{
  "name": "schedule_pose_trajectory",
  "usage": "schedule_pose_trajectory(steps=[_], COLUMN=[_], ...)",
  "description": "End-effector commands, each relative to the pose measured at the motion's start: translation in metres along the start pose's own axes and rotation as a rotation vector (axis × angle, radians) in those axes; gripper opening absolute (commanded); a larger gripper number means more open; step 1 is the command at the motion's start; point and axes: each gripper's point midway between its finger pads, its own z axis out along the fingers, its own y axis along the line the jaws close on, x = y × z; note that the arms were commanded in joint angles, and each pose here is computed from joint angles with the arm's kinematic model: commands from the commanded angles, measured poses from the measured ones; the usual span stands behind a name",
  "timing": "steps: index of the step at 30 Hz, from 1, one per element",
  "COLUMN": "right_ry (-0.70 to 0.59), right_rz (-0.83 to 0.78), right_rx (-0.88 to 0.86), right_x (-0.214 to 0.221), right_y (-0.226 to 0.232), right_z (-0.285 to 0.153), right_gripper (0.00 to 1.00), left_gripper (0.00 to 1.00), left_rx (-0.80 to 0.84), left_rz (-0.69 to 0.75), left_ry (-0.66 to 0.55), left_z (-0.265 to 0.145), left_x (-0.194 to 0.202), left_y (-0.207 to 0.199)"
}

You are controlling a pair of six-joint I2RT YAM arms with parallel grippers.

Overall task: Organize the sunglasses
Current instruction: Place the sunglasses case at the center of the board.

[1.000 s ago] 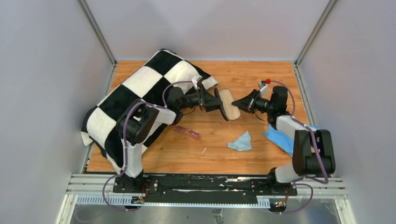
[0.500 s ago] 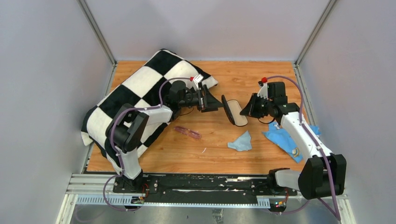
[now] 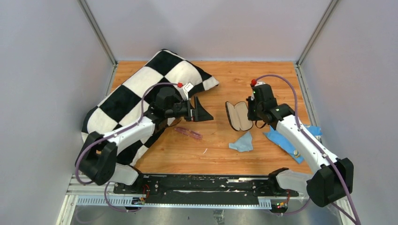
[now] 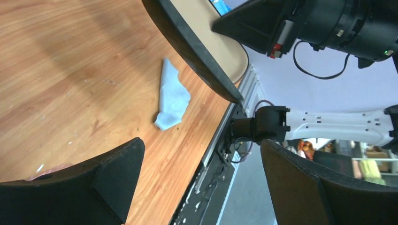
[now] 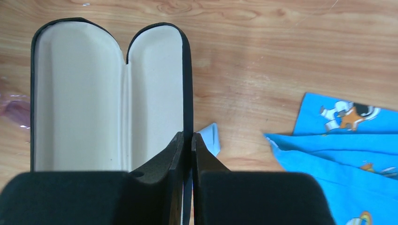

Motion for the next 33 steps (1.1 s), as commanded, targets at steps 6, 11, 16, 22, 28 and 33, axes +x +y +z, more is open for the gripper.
schedule_pose_trajectory(steps=[6, 11, 16, 22, 28, 33], right_ry=[-0.108, -0.034, -0.008, -0.018, 0.035, 0.002], right_rz=[0.022, 0.218, 0.407, 0.651, 0.698, 0.669], right_rx=[0.122, 0.108, 0.228, 0.373, 0.295, 0.254], right_x=[-0.048, -0.057, -0.046, -0.011, 0.002, 0.001], right_y=[0.008, 0.029, 0.022, 0.0, 0.017, 0.014], right_z=[0.05, 0.097, 0.129, 0.139, 0.151, 0.132], right_gripper=[0.0, 0.0, 0.0, 0.0, 0.48, 0.7], left_gripper=[1.0, 1.0, 1.0, 1.0, 1.0, 1.0], left_rx=[-0.322, -0.328, -0.313, -0.322, -0.302, -0.276], left_rz=[0.156, 0.146, 0.118, 0.125, 0.102, 0.104], left_ry=[0.031, 0.019, 0.026, 0.016, 0.045, 0.041], left_z=[-0.052, -0.057, -0.061, -0.067, -0.061, -0.061], left_x=[0.007, 0.011, 0.023, 0.027, 0.033, 0.033], left_y=[0.017, 0.016, 0.017, 0.015, 0.019, 0.014])
